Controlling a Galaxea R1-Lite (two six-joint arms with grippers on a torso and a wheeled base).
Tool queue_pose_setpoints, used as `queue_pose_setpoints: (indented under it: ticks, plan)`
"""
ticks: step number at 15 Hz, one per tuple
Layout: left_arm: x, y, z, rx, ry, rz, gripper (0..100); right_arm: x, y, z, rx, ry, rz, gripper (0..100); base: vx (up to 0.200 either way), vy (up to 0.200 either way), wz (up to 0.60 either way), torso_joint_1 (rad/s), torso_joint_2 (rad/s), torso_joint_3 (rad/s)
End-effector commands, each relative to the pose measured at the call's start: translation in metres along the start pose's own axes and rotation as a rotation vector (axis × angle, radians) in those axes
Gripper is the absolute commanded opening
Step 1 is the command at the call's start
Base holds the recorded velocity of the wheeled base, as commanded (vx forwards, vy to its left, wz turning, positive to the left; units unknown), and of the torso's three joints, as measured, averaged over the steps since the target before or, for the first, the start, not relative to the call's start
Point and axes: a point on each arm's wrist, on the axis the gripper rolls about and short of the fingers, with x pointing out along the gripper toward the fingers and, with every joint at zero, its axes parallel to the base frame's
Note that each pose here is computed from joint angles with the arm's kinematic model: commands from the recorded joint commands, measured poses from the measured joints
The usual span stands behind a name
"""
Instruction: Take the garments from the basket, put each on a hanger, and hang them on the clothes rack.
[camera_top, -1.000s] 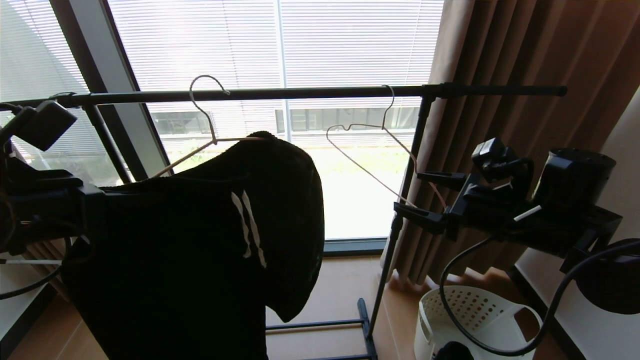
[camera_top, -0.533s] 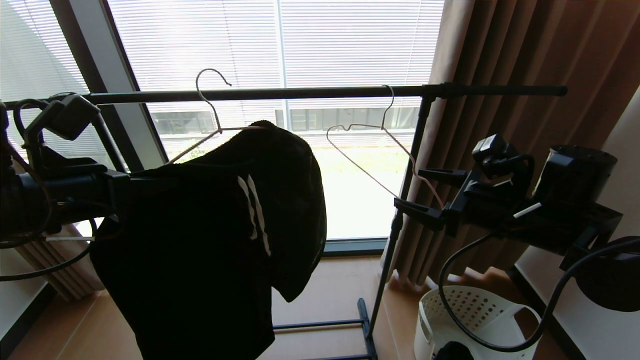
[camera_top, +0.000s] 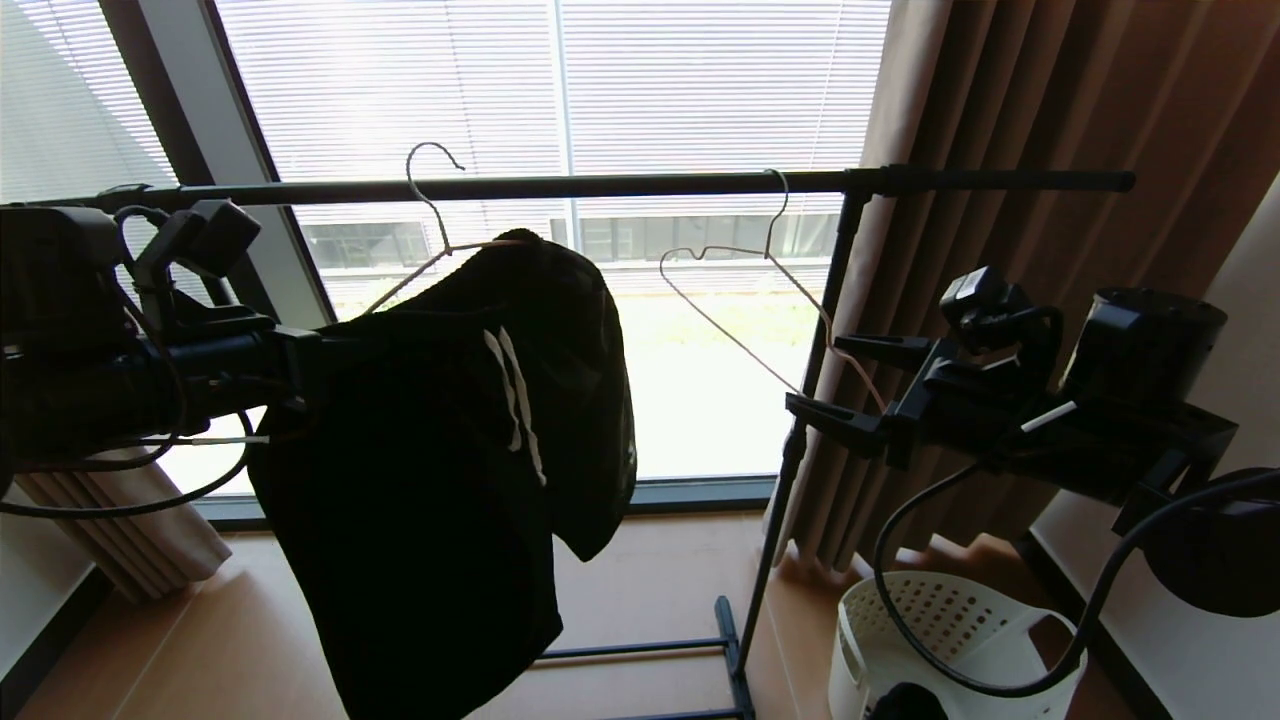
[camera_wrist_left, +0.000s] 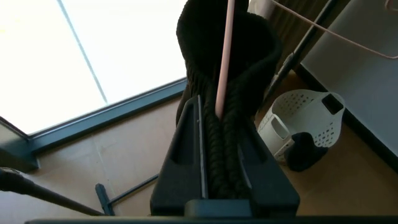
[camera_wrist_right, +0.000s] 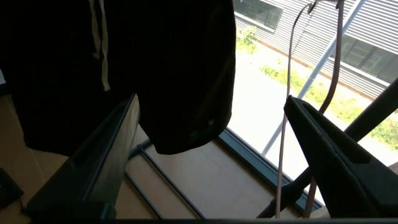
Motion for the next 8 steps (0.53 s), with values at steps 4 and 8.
queue_pose_setpoints:
  ticks: [4, 8]
  plan:
    - [0.032, 0.004, -0.003, -0.03, 0.02, -0.029, 0, 0.0, 0.0, -0.002, 0.003, 0.005, 0.0, 100, 0.0, 0.0, 0.0, 0.0, 0.0, 0.0]
    - [0.042, 0.0, 0.001, -0.025, -0.001, -0.049, 0, 0.0, 0.0, -0.003, 0.005, 0.009, 0.0, 100, 0.0, 0.0, 0.0, 0.0, 0.0, 0.0]
